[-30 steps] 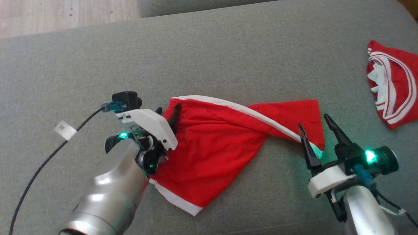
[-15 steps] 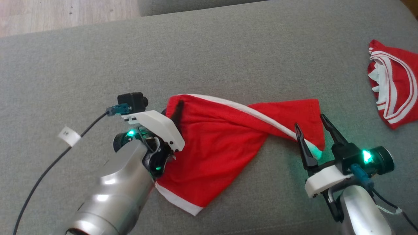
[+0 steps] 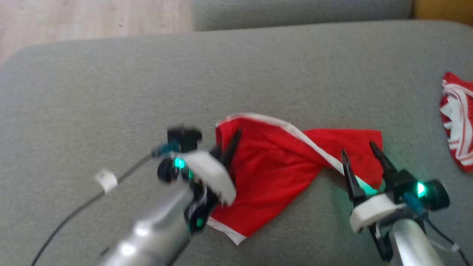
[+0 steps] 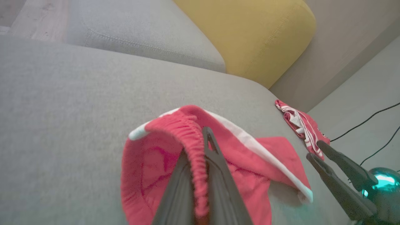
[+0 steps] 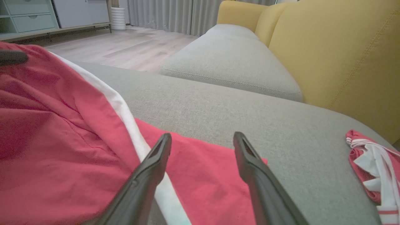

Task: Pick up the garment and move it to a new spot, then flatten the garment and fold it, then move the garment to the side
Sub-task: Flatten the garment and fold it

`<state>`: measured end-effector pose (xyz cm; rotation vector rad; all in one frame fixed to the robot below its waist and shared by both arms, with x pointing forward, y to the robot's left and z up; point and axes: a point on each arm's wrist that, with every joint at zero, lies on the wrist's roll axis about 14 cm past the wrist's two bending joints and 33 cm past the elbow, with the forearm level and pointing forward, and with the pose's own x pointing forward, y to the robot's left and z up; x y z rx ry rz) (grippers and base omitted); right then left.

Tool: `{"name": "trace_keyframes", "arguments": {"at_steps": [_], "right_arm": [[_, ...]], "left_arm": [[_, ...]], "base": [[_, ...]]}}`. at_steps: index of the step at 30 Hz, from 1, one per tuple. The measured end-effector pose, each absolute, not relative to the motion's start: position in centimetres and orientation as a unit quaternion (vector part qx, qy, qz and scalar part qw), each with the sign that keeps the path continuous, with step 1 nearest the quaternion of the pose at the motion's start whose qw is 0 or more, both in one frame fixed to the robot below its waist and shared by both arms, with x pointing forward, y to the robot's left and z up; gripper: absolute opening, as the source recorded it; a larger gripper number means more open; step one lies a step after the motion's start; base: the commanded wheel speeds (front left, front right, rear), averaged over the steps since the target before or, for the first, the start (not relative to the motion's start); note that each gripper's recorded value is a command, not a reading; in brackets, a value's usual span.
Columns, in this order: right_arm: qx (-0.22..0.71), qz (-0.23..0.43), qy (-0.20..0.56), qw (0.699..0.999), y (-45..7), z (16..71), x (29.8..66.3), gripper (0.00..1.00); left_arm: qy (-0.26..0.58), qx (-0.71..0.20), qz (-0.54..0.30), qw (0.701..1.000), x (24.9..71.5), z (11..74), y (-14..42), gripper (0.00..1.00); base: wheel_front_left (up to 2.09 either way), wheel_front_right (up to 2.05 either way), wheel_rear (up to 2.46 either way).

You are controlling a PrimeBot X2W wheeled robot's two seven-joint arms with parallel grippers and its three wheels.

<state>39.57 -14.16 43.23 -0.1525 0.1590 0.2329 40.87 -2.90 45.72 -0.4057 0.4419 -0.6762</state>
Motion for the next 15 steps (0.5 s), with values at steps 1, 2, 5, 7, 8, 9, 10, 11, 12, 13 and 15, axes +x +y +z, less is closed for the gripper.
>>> {"name": "trace_keyframes", "arguments": {"at_steps": [1, 2, 5, 7, 8, 9, 10, 11, 12, 13, 15], "right_arm": [[-0.075, 0.12, 0.084, 0.986, -13.9, 43.0, 39.2, 1.0], [-0.075, 0.124, 0.088, 0.986, -13.6, 42.7, 38.9, 1.0], [-0.069, 0.132, 0.095, 0.984, -13.0, 42.3, 38.1, 1.0], [-0.068, 0.136, 0.094, 0.984, -12.6, 42.4, 37.8, 1.0], [-0.068, 0.137, 0.092, 0.984, -12.4, 42.5, 37.8, 1.0], [-0.068, 0.137, 0.092, 0.984, -12.4, 42.5, 37.8, 1.0], [-0.068, 0.138, 0.089, 0.984, -12.3, 42.7, 37.8, 1.0], [-0.068, 0.138, 0.088, 0.984, -12.3, 42.8, 37.8, 1.0], [-0.067, 0.138, 0.088, 0.984, -12.3, 42.8, 37.7, 1.0], [-0.066, 0.137, 0.088, 0.984, -12.3, 42.8, 37.7, 1.0], [-0.064, 0.134, 0.086, 0.985, -12.5, 43.0, 37.5, 1.0]], "left_arm": [[0.219, -0.196, -0.326, 0.899, 39.9, 45.2, -2.5, 0.0], [0.225, -0.193, -0.324, 0.899, 38.9, 44.6, -1.9, 0.0], [0.237, -0.187, -0.305, 0.903, 36.7, 42.8, 0.3, 0.0], [0.249, -0.179, -0.292, 0.906, 35.5, 41.5, 1.6, 0.0], [0.256, -0.17, -0.289, 0.907, 34.9, 40.9, 2.1, 0.09], [0.256, -0.17, -0.289, 0.907, 34.9, 40.9, 2.1, 0.18], [0.26, -0.167, -0.282, 0.908, 34.5, 40.4, 2.6, 0.31], [0.262, -0.166, -0.275, 0.91, 34.3, 39.9, 2.9, 0.44], [0.265, -0.158, -0.272, 0.912, 34.0, 39.4, 3.2, 0.6], [0.267, -0.153, -0.266, 0.914, 33.9, 39.0, 3.6, 0.89], [0.267, -0.141, -0.253, 0.919, 33.8, 38.3, 4.4, 1.0]], "base": [[0.0, 0.0, 0.0], [0.0, 0.0, 0.0], [0.0, 0.0, 0.0], [0.0, 0.0, 0.0], [0.0, 0.0, 0.0], [0.0, 0.0, 0.0], [0.0, 0.0, 0.0], [0.0, 0.0, 0.0], [0.0, 0.0, 0.0], [0.0, 0.0, 0.0], [0.0, 0.0, 0.0]]}}
